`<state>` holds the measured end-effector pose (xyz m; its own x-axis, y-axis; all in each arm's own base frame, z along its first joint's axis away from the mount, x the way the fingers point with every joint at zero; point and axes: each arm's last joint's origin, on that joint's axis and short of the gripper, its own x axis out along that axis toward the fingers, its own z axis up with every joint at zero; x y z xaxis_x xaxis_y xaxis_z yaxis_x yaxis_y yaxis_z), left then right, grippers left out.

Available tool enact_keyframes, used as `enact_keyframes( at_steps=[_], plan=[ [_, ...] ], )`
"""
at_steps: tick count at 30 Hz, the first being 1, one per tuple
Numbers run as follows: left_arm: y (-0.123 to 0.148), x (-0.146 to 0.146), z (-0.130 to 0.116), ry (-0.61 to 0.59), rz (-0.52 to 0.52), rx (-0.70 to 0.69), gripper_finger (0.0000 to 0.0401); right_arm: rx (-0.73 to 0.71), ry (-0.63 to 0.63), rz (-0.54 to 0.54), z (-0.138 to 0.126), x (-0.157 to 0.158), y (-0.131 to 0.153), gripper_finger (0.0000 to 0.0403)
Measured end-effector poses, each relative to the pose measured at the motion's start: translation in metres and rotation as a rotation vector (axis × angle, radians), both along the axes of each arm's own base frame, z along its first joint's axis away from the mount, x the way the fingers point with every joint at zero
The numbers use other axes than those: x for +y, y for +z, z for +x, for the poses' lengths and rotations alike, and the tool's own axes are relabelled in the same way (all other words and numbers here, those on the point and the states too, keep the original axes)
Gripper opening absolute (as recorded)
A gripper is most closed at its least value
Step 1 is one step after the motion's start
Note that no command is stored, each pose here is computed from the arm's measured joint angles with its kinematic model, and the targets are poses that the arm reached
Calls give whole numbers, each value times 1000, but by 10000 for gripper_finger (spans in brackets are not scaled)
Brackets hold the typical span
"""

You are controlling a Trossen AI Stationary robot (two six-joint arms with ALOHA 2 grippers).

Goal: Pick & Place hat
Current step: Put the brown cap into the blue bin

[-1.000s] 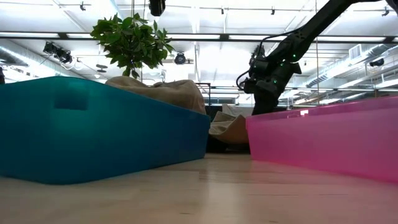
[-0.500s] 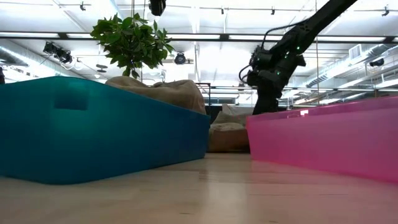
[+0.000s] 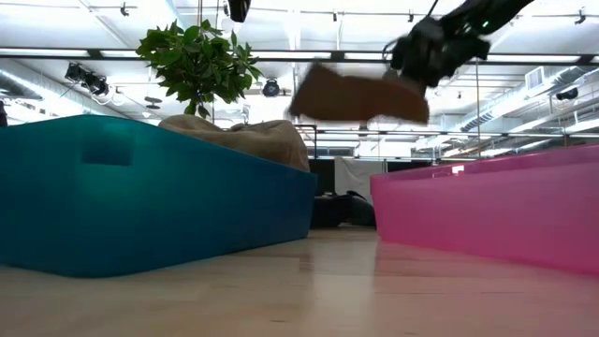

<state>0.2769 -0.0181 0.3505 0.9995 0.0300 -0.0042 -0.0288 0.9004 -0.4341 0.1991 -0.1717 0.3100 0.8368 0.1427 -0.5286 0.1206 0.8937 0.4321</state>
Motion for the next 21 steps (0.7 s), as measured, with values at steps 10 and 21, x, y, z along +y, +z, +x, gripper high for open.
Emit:
enact_keyframes(
  at_steps=[10, 21],
  plan=[
    [15, -6, -7, 8, 382, -107, 277, -243, 161, 202, -35, 47, 52, 6],
    [35, -5, -12, 158, 846, -132, 277, -240, 180, 379, -34, 50, 56, 6]
  ],
)
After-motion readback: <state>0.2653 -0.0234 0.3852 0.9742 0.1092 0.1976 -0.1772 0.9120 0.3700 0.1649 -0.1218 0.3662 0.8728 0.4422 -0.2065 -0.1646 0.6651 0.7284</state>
